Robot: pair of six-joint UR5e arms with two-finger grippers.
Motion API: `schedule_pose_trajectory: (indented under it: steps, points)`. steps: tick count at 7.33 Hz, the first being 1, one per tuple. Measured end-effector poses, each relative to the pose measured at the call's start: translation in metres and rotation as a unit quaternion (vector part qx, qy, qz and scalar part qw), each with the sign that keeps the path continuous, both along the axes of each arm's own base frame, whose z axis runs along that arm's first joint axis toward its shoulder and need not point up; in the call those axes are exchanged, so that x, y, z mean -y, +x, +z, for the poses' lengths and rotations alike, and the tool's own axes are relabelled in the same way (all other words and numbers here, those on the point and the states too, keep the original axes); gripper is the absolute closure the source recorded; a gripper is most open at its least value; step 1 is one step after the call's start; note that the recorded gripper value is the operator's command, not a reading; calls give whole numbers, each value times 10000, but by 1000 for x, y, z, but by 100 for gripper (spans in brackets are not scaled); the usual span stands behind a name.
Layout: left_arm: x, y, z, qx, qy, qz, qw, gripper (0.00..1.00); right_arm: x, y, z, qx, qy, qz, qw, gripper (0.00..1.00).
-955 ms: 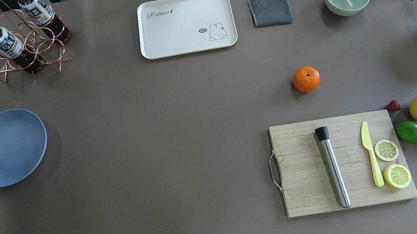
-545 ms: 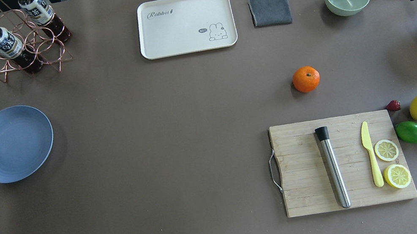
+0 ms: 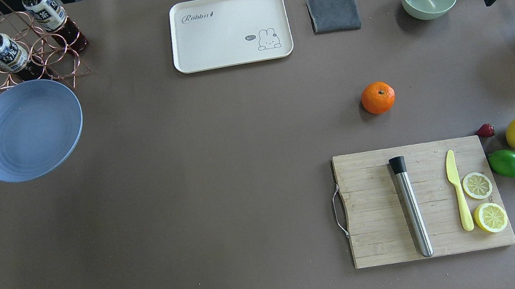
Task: Pick orange to plate
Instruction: 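Lower the right gripper over the orange while the left gripper hovers by the blue plate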
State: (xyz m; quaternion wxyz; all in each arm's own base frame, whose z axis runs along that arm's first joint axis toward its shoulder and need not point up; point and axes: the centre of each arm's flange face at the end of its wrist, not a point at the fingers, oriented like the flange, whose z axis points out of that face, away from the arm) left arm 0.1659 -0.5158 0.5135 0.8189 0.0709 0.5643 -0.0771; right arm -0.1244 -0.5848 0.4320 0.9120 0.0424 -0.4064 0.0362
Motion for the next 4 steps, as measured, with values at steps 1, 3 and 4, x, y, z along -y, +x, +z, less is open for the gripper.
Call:
schedule_pose_trajectory:
  steps: [1,3,4]
  points:
    - [-7,27,-23,-31,-97,-79,9999,100,3,-20,-12,-2,-41,30,10000,0]
    - [-31,98,-91,59,-297,-236,9993,100,4,-56,-34,-31,-18,66,10000,0]
    - [-46,137,-131,147,-377,-316,9987,100,2,-70,-41,-11,6,74,10000,0]
